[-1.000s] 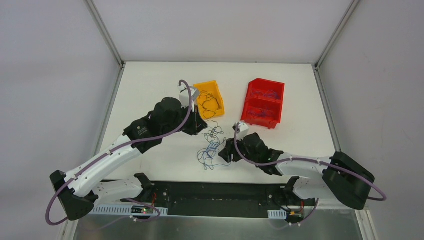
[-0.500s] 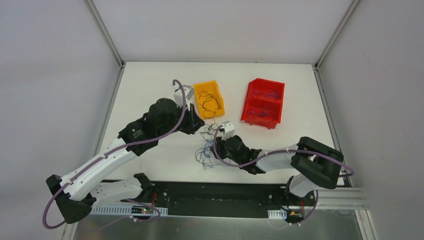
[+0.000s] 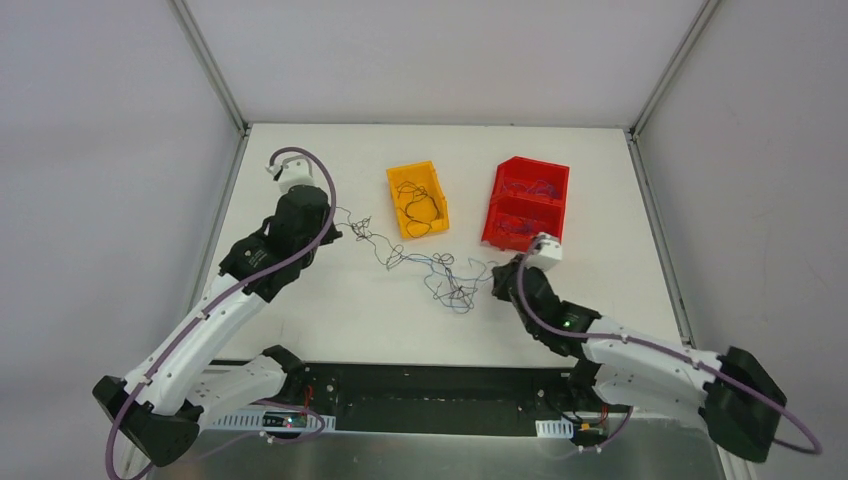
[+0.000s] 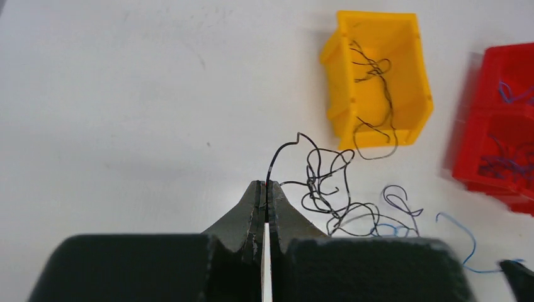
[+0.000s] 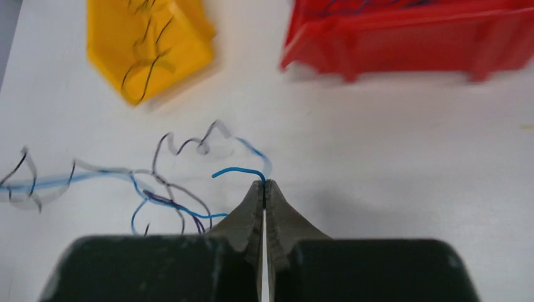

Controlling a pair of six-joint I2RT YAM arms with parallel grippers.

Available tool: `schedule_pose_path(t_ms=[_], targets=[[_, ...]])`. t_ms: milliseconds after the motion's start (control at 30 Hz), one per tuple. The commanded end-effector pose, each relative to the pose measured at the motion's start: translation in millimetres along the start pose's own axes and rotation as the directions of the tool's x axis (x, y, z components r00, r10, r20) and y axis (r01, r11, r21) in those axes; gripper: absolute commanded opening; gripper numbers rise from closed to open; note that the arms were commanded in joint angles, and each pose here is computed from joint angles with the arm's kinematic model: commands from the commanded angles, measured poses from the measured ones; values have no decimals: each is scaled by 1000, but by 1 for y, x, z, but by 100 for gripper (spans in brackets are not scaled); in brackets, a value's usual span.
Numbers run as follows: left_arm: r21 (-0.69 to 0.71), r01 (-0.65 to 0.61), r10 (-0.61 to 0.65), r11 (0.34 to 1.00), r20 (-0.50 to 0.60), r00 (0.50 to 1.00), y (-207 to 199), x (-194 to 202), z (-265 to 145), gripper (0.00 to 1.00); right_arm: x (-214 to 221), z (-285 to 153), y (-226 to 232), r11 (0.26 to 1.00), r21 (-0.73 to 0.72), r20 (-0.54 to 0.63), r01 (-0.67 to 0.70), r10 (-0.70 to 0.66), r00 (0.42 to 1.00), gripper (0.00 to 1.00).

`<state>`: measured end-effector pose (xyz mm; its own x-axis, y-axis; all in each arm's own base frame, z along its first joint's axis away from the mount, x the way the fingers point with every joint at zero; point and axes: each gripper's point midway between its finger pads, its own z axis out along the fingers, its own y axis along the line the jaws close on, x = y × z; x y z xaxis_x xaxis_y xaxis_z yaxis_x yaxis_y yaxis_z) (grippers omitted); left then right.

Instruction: Untangle the cables

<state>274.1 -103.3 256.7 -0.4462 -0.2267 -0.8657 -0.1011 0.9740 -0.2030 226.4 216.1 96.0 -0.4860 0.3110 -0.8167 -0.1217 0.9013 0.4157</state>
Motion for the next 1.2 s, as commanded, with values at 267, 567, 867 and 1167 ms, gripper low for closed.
schedule_pose_path(t_ms=[267,567,867,1167], targets=[[-86,43,-47,995,-44,998,17,8,8,0,-50,-35,-102,932,278,132,-233,203,970,0],[489,50,45,871,-179,983,-85,21,-22,0,-37,-22,-17,984,-123,-67,-130,123,990,51],[605,55,54,795,-161,986,-102,11,-45,0,-17,-12,55,905,-404,-154,132,-210,965,84],[650,66,41,757,-148,988,-109,1,-61,0,-26,2,120,791,-564,-34,236,-308,951,90]])
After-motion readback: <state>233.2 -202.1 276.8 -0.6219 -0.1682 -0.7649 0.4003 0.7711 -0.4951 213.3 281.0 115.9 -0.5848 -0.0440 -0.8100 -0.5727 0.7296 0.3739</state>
